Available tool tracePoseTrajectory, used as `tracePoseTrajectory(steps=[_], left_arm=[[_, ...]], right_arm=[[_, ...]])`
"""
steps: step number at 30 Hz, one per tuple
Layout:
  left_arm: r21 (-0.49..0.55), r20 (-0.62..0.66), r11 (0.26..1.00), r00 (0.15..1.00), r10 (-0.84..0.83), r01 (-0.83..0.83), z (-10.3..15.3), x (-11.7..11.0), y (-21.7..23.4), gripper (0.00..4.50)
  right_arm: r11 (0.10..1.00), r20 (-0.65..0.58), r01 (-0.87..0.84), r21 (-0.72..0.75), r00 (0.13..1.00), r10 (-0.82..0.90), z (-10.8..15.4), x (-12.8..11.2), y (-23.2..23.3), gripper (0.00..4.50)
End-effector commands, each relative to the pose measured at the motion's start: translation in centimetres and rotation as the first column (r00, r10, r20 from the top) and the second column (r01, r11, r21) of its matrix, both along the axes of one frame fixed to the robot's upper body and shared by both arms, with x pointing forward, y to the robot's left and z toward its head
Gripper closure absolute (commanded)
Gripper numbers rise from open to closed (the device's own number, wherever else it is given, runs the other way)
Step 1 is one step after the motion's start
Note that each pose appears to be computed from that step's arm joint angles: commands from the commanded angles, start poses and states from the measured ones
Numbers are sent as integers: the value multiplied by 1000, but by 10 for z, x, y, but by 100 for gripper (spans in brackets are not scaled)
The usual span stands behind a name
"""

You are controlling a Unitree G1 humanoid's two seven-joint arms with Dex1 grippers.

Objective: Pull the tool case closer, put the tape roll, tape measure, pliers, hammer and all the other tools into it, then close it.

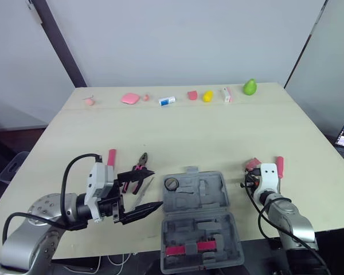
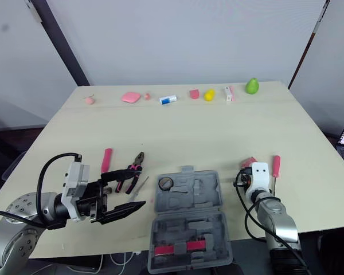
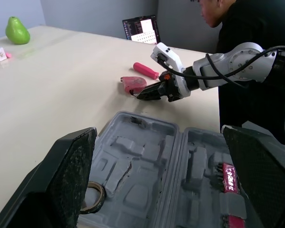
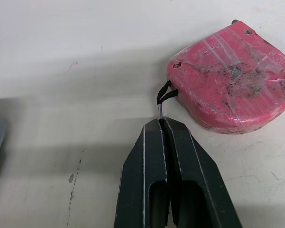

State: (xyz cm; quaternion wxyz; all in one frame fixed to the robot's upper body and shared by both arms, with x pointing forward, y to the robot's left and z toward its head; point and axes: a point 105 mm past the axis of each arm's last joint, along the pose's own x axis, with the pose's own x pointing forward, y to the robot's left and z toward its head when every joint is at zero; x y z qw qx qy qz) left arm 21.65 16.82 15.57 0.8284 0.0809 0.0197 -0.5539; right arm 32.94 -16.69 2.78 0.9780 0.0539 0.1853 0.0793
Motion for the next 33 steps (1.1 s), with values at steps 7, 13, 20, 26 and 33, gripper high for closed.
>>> tracePoseTrajectory(steps=[7, 13, 20, 26, 33], left_arm=[[-1, 17, 1000, 1000, -10, 10, 1, -2, -2, 0], [-1, 27, 1000, 1000, -13, 13, 3, 0, -2, 0], [-2, 16, 1000, 1000, -26, 26, 0, -2, -4, 0], [-2, 14, 999, 999, -35, 35, 0, -2, -4, 0], [-1, 20, 998, 997, -69, 69, 1, -3, -6, 0]], right_arm=[[993, -80, -119, 16, 990, 119, -3, -26, 0, 444], [988, -96, -149, -29, 985, 146, -1, -43, -10, 444], [988, -80, -151, -36, 986, 147, 1, -44, -10, 267], [991, -71, -127, -39, 990, 124, 0, -38, -10, 192], [993, -63, -110, -38, 992, 108, -2, -32, -11, 192]])
